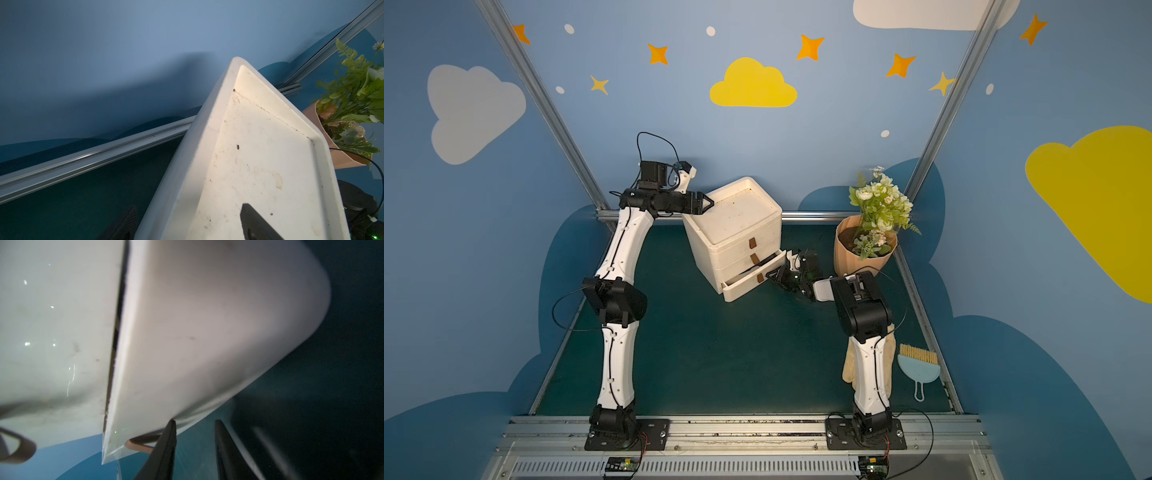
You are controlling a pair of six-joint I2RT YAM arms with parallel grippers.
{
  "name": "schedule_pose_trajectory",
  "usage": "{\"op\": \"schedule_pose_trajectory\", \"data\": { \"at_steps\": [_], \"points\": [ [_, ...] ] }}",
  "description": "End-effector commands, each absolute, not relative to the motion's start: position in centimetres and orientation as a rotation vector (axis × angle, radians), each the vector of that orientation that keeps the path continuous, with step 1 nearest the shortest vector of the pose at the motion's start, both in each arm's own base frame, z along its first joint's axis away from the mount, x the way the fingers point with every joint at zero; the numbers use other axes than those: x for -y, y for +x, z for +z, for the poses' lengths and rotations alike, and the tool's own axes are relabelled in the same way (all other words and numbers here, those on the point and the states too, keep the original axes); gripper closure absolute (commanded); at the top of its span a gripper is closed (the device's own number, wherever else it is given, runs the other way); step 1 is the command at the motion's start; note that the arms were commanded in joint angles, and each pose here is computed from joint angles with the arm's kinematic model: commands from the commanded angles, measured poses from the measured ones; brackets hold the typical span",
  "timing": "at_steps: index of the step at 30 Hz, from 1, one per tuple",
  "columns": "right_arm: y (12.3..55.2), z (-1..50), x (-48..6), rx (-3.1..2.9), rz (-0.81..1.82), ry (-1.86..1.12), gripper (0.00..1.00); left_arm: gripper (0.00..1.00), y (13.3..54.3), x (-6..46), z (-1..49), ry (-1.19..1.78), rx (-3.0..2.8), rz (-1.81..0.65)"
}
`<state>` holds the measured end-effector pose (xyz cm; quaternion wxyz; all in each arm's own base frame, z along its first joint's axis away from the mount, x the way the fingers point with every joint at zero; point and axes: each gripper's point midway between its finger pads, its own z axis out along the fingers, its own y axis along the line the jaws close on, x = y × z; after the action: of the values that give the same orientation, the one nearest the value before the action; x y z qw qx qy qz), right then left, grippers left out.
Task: Place the umbrella in the drawer by color
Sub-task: Close the drawer in the storage box.
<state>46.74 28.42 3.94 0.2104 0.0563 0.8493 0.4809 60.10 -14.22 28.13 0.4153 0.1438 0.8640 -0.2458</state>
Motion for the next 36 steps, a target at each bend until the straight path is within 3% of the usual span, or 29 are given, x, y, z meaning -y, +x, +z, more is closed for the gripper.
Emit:
{"op": "schedule_pose_trajectory", "data": {
  "at_steps": [1,12,21,30,36],
  "points": [
    [48.4,4.7,-29.4,-2.302,1.359,0.197,0.65,0.2,59.5,16.2,27.6,0.415,-2.174,-0.666],
    [49.7,4.7,-31.4,-2.301,1.366,0.249,0.49,0.19,59.6,15.7,27.5,0.395,-2.188,-0.628],
    [45.4,7.5,-25.6,-2.283,1.168,0.209,0.41,0.0,58.5,12.5,34.7,0.277,-2.083,-0.497],
    [38.0,14.8,-17.8,-2.301,0.764,-0.026,0.25,0.0,52.0,7.5,43.3,0.139,-2.01,-0.282],
    [34.4,19.7,-10.4,-2.207,0.391,0.022,0.1,0.0,45.3,6.5,42.0,0.09,-1.956,-0.281]
  ]
}}
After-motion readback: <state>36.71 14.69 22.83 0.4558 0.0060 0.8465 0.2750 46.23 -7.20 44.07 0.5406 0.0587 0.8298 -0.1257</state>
